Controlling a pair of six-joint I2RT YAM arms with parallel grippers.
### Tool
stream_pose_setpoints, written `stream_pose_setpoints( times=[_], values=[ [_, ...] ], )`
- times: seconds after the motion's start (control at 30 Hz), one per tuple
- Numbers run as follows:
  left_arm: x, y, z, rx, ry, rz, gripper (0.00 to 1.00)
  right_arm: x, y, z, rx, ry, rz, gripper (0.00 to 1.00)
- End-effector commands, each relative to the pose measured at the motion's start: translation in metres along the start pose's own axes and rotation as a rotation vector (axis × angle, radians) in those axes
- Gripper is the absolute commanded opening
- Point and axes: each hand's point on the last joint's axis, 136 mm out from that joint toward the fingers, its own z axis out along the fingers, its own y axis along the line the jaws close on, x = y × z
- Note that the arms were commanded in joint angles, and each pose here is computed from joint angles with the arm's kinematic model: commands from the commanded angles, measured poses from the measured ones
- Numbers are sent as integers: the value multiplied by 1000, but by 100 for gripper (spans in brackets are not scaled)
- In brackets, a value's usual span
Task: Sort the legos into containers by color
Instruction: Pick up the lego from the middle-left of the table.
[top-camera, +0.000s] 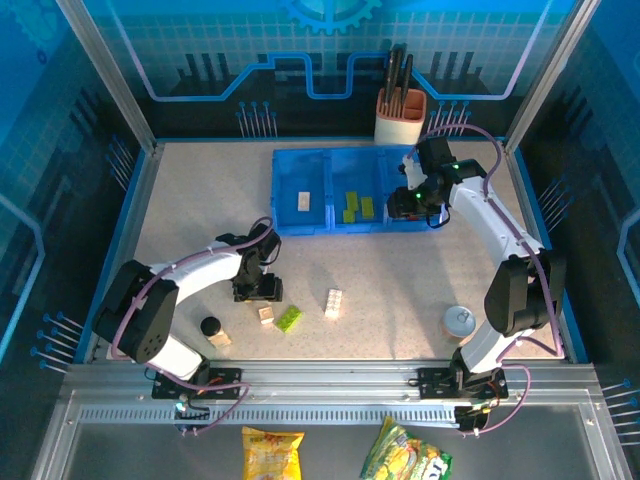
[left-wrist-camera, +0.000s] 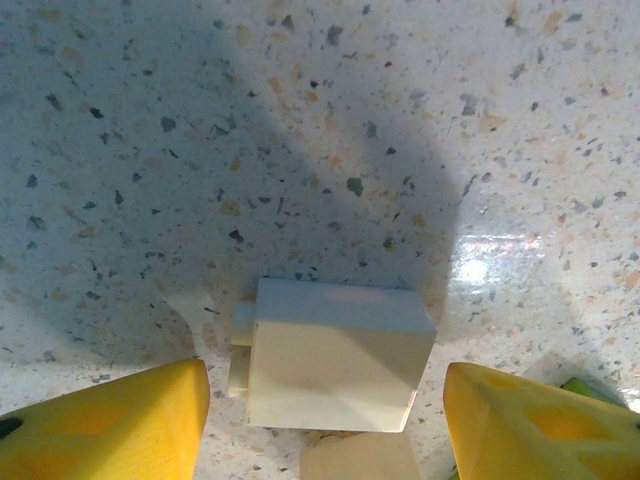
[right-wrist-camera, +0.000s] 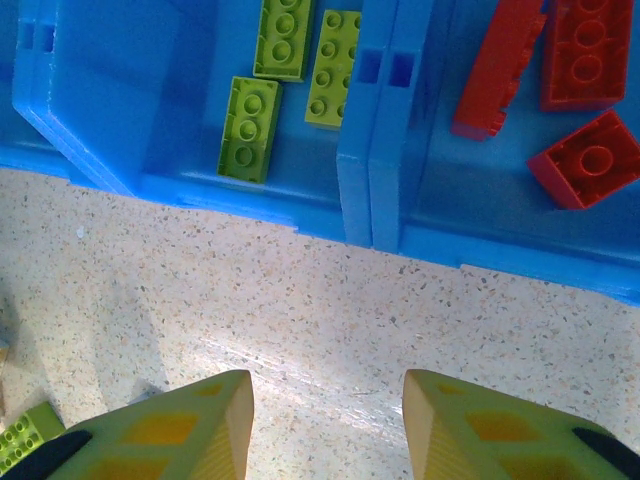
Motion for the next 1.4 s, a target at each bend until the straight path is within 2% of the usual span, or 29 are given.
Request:
stream_pose_setpoints(
  times=[0.0, 0.63, 1.07, 1.37],
  values=[
    [-4, -5, -2, 1, 6, 23, 63, -2, 6, -7, 3, -2, -6, 44],
    [-2, -3, 1, -18, 21, 24, 47, 3, 6, -12, 7, -2, -8, 42],
    [-12, -9, -14, -2, -23, 12, 46, 5, 6, -22, 17, -14, -13, 42],
    [-35, -22, -40, 28, -103, -7, 47, 11, 2, -33, 45, -24, -17, 42]
  ],
)
